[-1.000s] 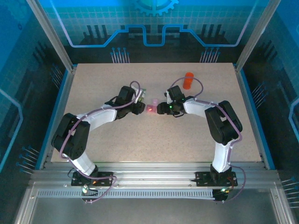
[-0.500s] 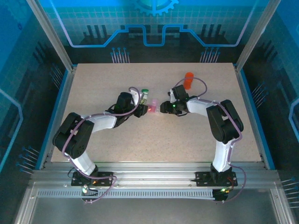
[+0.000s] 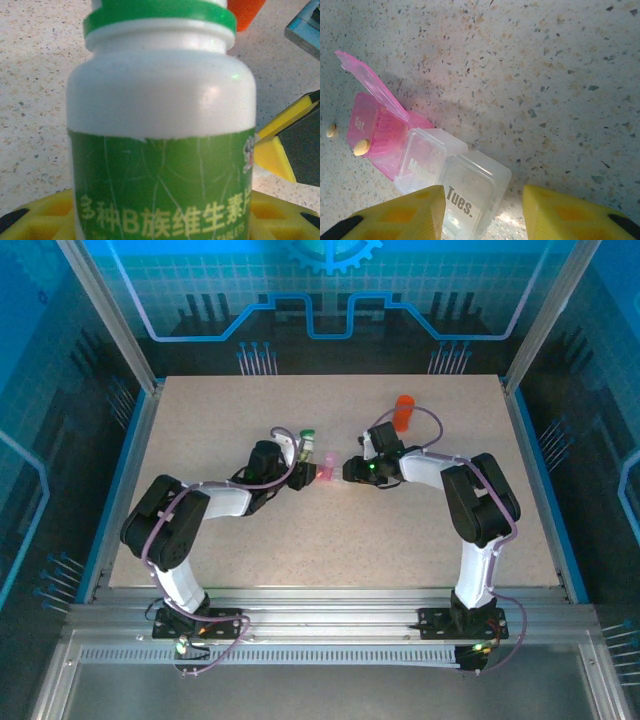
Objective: Sort the pills into containers
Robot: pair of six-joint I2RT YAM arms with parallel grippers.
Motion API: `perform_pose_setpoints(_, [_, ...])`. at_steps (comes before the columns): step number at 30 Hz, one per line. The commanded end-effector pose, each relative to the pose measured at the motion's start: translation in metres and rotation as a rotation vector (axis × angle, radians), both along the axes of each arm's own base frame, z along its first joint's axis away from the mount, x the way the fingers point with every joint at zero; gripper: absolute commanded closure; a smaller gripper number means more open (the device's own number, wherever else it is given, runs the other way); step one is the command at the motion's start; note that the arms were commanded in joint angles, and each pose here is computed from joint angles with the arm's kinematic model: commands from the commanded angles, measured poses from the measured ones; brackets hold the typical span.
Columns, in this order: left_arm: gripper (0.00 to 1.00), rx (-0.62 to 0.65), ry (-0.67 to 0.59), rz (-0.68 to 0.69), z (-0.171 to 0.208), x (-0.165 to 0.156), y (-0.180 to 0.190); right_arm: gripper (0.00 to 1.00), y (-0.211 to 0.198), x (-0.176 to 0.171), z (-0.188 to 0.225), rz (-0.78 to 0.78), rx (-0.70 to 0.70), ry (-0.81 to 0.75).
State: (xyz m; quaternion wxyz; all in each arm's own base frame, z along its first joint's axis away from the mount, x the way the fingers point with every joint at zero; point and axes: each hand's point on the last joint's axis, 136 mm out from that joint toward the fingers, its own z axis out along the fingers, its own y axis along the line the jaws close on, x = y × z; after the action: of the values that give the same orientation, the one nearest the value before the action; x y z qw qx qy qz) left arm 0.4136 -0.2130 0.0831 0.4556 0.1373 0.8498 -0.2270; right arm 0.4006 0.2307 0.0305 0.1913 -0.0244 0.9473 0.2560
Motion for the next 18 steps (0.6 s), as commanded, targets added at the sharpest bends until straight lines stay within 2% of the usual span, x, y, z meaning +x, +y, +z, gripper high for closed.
perform_pose_setpoints(1, [1.0,-0.111,-0.117,-0.015,0.022,0.001,-0.002,0.55,-0.005,-0.006,-0.014,0.001,-0.006,0.038])
perform_pose_setpoints(7, [1.0,-0.161,-0.225,-0.076,0.041,-0.016,-0.005,0.43,-0.002,-0.004,0.006,0.0,0.028,-0.007])
perform_pose_setpoints(13, [1.0,-0.118,-0.241,-0.088,0.042,-0.023,-0.001,0.38,-0.001,0.0,0.044,0.008,0.043,-0.075])
perform_pose_setpoints(18, [1.0,-0.138,-0.286,-0.103,0.057,-0.031,0.0,0.35,-0.004,-0.002,0.069,0.017,0.036,-0.12])
